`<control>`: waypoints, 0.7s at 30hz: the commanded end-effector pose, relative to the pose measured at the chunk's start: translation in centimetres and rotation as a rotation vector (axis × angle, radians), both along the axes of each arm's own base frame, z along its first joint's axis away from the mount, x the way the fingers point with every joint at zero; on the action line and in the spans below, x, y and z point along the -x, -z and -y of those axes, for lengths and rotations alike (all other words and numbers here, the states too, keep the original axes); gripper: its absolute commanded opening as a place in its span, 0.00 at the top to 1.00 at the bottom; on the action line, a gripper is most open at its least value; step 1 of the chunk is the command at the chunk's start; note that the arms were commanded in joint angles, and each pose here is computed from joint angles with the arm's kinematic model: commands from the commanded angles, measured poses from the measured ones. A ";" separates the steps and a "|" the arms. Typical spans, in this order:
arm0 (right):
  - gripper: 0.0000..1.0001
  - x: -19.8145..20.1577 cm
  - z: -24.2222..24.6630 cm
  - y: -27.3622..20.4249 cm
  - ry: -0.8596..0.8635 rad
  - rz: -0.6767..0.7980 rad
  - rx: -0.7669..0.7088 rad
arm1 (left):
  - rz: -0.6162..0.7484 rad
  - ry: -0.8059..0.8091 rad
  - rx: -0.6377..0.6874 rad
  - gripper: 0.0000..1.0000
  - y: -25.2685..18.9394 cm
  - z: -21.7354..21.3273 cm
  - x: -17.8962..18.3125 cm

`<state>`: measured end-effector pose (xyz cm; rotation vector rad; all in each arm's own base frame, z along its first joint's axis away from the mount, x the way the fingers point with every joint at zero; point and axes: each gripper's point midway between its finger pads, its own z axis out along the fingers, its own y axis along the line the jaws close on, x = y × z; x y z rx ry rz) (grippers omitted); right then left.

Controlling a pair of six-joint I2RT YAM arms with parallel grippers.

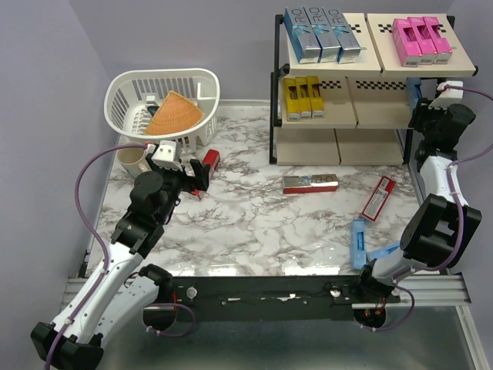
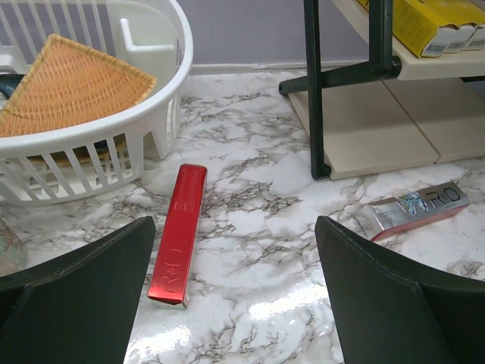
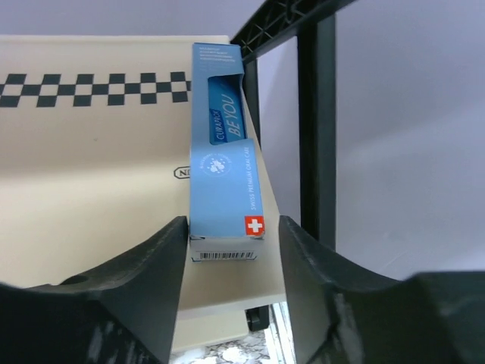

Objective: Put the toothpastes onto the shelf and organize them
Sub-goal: Place the toothpaste on the shelf.

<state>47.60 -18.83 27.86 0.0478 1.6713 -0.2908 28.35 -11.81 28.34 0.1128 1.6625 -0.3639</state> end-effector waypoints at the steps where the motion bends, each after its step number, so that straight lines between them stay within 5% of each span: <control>1: 0.39 0.5 1.5 -0.7 0.069 0.026 0.006 | 0.014 0.011 -0.006 0.01 -0.1 0.1 0.0; 11: 0.28 3.4 -0.5 -3.5 0.066 0.142 -0.069 | 0.026 0.010 0.004 0.01 -0.8 -0.1 0.4; 17: 0.16 8.3 -3.3 -2.5 0.151 0.222 -0.436 | 0.068 0.022 0.043 0.01 -2.3 -0.3 1.4; 21: 0.13 12.4 -7.3 3.6 0.190 0.123 -0.727 | 0.103 0.038 0.073 0.01 -3.3 -0.3 2.2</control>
